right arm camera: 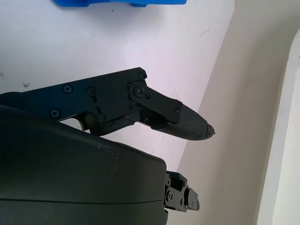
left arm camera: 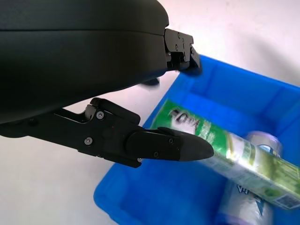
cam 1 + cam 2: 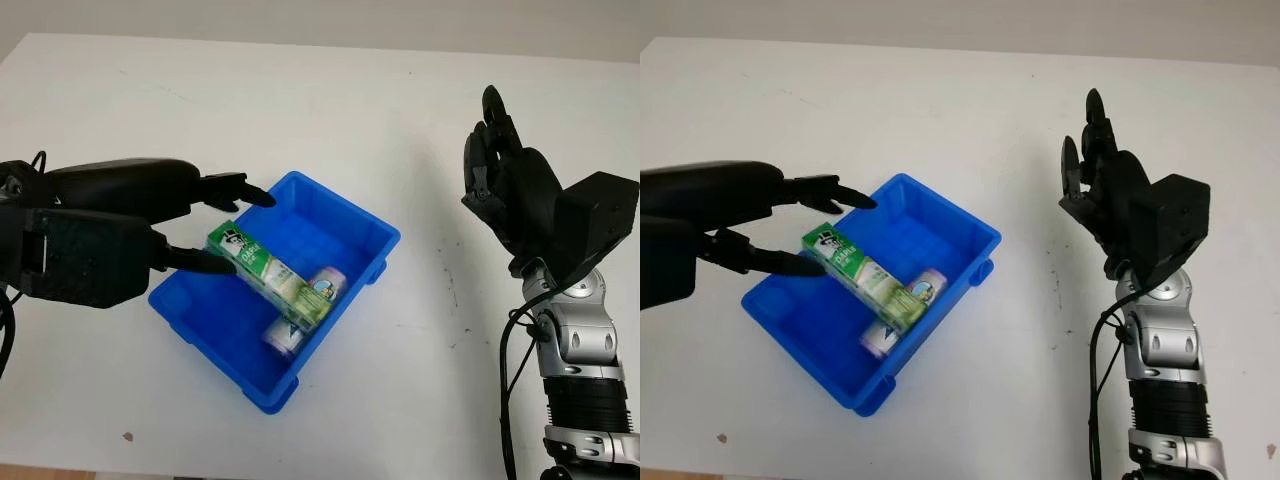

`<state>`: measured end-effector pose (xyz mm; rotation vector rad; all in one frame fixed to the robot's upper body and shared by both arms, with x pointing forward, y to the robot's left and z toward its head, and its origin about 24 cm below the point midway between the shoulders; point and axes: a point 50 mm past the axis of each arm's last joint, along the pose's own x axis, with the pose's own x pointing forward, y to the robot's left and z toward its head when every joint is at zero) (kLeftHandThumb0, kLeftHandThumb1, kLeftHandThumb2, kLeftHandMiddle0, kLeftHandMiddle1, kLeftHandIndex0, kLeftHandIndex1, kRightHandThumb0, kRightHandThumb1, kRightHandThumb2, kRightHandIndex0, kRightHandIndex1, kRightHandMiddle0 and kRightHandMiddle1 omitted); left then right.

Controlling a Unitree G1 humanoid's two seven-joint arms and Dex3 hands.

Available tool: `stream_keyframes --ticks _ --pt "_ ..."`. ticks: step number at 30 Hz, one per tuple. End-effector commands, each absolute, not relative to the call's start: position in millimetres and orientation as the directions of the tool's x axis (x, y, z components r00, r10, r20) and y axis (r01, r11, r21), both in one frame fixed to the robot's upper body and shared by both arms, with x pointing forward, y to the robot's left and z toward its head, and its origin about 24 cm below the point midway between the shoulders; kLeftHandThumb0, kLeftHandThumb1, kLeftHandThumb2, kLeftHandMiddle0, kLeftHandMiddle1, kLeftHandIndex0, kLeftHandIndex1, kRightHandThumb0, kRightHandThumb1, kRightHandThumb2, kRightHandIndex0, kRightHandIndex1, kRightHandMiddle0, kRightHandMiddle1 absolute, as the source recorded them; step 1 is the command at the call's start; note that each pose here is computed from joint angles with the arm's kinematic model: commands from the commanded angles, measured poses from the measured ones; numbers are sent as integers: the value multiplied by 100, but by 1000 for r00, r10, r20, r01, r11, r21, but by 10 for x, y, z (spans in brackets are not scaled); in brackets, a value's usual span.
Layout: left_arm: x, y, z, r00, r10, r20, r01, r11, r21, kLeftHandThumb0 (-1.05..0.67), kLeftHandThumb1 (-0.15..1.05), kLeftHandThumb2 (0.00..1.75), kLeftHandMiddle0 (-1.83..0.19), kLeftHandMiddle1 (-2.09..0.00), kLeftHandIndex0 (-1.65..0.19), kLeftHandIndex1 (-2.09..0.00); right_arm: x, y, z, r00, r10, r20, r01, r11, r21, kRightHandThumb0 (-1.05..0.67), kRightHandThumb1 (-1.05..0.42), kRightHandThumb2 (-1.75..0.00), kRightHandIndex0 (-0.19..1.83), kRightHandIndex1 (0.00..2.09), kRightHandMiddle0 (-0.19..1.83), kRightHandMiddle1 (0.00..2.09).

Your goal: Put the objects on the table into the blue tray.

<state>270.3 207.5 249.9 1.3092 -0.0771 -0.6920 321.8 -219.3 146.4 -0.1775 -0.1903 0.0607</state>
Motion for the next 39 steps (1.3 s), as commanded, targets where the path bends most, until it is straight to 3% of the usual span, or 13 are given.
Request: stream_keyframes --ticks 1,5,11,16,19,23,28,39 --pt "2699 2029 2559 792 -533 -297 415 114 903 -63 104 11 19 0 18 -2 3194 -2213 1488 979 70 192 -35 982 -183 -59 -105 -77 -19 0 -19 0" --pt "2707 2041 2632 803 -566 -188 393 264 881 -69 105 9 19 0 19 -4 3193 -2218 1488 979 76 188 -41 982 -186 -57 -105 -77 -19 0 -19 0" --pt "2741 2088 2772 834 -551 29 259 438 861 -86 105 47 18 -2 19 -2 3217 -2201 1494 978 77 194 -45 985 -165 -54 -105 -78 -19 0 -19 0" --pt "2918 2200 2777 862 -470 189 147 588 795 -86 105 56 19 -1 19 0 3235 -2189 1510 977 87 194 -52 983 -175 -52 -105 -81 -19 0 -19 0" --pt "3120 2288 2682 866 -401 299 115 741 662 -80 105 54 19 -2 17 -2 3239 -2173 1520 977 88 195 -54 983 -174 -52 -105 -81 -19 0 -19 0" --pt "3343 2430 2408 908 -327 263 152 840 520 -80 105 59 19 0 19 -1 3246 -2153 1528 975 89 204 -51 982 -184 -54 -105 -80 -19 0 -19 0" --pt "3525 2448 2006 944 -278 178 194 904 381 -81 105 58 19 0 19 0 3263 -2145 1542 974 91 209 -49 979 -198 -55 -105 -79 -19 0 -19 0" --pt "3691 2347 1488 968 -219 118 211 974 76 -81 105 65 19 0 19 0 3324 -2163 1574 967 113 228 -66 977 -200 -61 -105 -84 -19 0 -19 0"
